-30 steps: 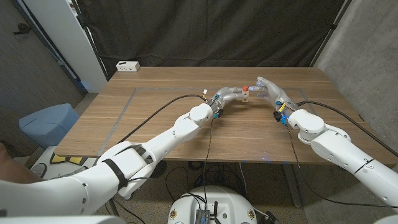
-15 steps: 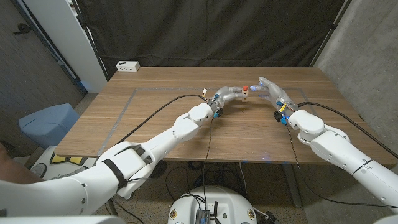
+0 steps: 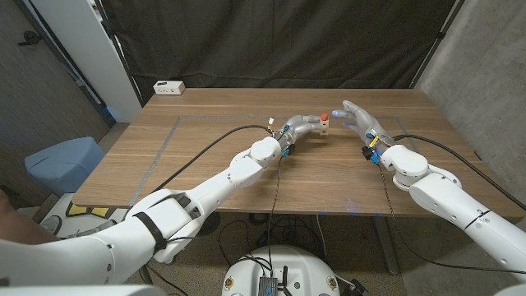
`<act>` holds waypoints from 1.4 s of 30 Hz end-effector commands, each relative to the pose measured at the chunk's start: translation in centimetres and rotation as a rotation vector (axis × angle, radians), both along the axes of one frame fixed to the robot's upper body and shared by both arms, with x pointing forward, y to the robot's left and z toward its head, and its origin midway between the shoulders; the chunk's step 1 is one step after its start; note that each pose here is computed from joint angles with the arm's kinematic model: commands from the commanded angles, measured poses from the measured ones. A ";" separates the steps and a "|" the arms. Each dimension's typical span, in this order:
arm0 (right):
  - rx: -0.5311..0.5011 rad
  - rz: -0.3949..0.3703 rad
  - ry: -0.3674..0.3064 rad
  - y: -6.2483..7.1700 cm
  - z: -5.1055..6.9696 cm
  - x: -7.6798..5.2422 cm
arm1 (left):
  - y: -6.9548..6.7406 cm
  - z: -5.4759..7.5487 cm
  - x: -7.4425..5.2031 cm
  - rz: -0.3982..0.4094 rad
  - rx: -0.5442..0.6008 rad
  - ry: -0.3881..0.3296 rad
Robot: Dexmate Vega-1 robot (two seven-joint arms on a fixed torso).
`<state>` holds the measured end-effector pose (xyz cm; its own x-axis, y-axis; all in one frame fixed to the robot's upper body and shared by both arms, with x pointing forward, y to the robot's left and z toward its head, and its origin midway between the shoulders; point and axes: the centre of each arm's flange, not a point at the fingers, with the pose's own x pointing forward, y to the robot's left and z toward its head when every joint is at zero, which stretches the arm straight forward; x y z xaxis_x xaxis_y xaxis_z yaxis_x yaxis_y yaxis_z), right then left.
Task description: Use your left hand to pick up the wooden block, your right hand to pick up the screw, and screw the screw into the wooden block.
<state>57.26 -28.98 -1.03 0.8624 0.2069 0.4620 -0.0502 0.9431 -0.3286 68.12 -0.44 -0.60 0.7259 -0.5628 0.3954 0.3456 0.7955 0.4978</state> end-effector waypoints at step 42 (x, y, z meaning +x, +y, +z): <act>-0.066 0.088 0.037 1.2 0.5 1.0 | -0.2 -0.2 -0.3 -0.002 0.007 -0.003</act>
<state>58.26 -27.89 -0.53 0.8569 0.3018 0.4179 -0.1362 0.9144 -0.3812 67.79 -0.68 -0.70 0.7222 -0.5689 0.3934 0.3468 0.7900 0.5056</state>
